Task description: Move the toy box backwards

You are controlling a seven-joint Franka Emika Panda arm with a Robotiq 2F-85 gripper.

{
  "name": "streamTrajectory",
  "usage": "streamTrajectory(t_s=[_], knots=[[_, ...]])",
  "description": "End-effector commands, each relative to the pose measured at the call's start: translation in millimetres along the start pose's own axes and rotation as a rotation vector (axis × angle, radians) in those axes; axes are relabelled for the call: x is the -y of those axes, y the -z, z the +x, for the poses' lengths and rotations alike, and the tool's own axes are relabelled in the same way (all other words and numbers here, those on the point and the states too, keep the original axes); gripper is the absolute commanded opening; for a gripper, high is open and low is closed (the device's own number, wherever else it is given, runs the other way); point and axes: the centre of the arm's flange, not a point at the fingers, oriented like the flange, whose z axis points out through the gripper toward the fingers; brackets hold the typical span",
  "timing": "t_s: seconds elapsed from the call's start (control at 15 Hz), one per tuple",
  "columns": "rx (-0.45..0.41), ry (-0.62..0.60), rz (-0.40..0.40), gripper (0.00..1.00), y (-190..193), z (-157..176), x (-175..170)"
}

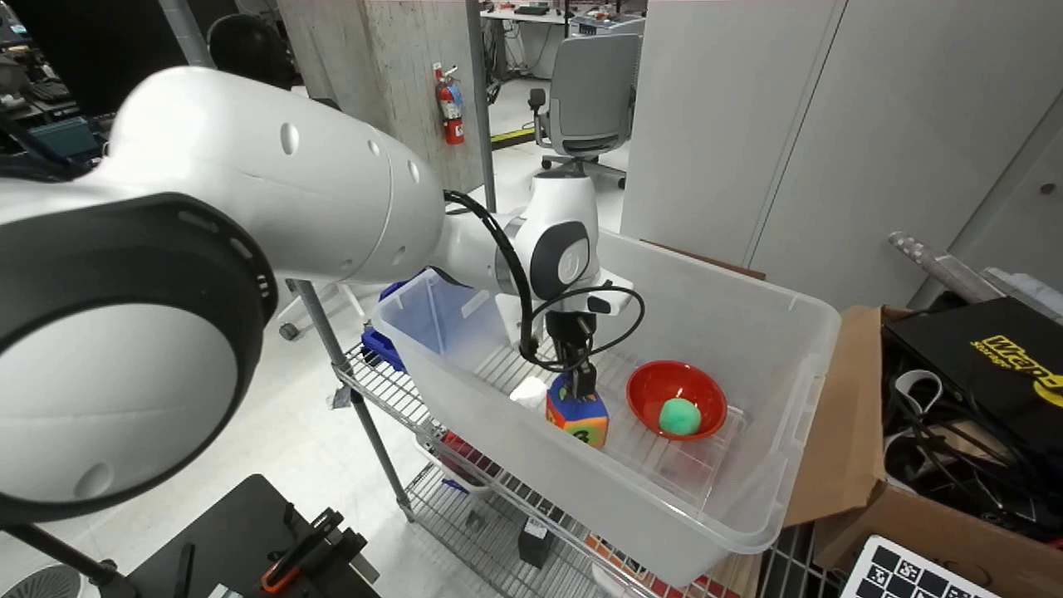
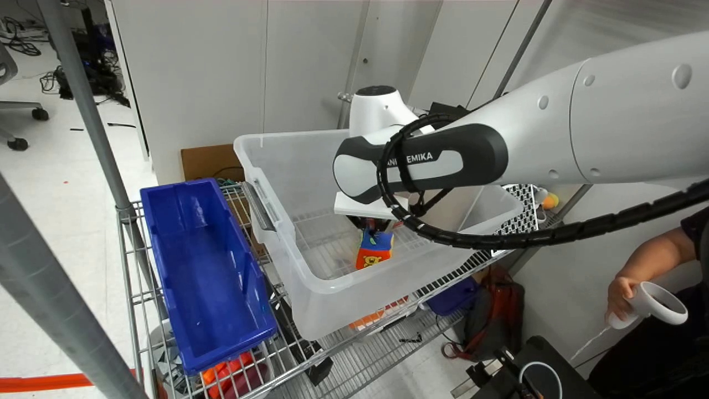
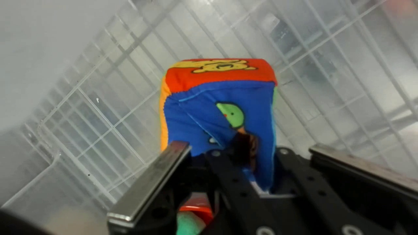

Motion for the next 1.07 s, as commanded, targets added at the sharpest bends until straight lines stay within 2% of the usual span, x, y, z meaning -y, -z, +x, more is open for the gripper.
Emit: streamTrajectory(t_s=[0.0, 0.27, 0.53, 1.0], knots=[[0.061, 0.006, -0.005, 0.00, 21.2, -9.2, 19.7], [0.026, 0.059, 0.007, 0.02, 53.3, -19.2, 39.5], [-0.052, 0.085, 0.083, 0.02, 75.0, -15.4, 67.3], [-0.205, 0.091, 0.213, 0.02, 54.4, 15.2, 125.3]])
